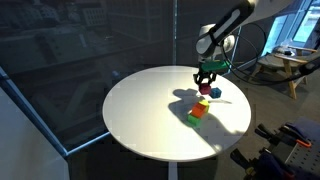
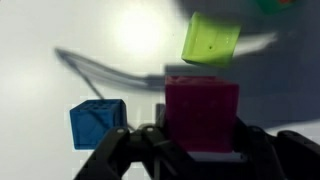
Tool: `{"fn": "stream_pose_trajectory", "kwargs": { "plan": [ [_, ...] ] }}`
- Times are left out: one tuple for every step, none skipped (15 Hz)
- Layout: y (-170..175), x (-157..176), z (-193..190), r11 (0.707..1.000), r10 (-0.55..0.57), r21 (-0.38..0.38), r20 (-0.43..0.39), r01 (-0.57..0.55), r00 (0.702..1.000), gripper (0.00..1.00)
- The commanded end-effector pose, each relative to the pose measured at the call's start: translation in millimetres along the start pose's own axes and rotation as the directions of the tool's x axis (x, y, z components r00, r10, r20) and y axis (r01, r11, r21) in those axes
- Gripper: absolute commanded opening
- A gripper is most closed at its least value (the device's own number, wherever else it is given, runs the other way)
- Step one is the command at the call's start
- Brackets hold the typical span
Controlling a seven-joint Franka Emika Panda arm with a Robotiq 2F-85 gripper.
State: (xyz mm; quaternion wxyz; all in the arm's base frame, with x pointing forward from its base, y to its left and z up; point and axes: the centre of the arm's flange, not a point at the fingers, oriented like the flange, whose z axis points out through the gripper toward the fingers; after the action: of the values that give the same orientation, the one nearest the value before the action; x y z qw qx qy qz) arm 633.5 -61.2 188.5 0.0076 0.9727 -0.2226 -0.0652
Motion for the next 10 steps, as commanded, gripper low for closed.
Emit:
{"fn": "stream_pose_trajectory", "kwargs": {
  "plan": [
    [-3,1,10,1.0,0.016,-0.011,-0.004,-0.016,1.0,0.29],
    [-3,3,13,0.999,0.032,-0.01,0.002,-0.032,0.999,0.29],
    [-2,4,15,0.999,0.048,-0.006,0.008,-0.048,0.999,0.29],
    [-2,6,16,0.998,0.065,0.0,0.017,-0.065,0.998,0.29],
    [-1,7,17,0.997,0.082,0.003,0.019,-0.082,0.996,0.29],
    [0,8,16,0.995,0.1,0.006,0.021,-0.1,0.995,0.29],
    [1,9,15,0.994,0.112,0.009,0.021,-0.112,0.994,0.29],
    [2,10,14,0.992,0.124,0.013,0.021,-0.125,0.992,0.29],
    [2,10,13,0.991,0.136,0.018,0.02,-0.136,0.991,0.29],
    [3,12,11,0.989,0.147,0.019,0.019,-0.147,0.989,0.29]
  ]
}}
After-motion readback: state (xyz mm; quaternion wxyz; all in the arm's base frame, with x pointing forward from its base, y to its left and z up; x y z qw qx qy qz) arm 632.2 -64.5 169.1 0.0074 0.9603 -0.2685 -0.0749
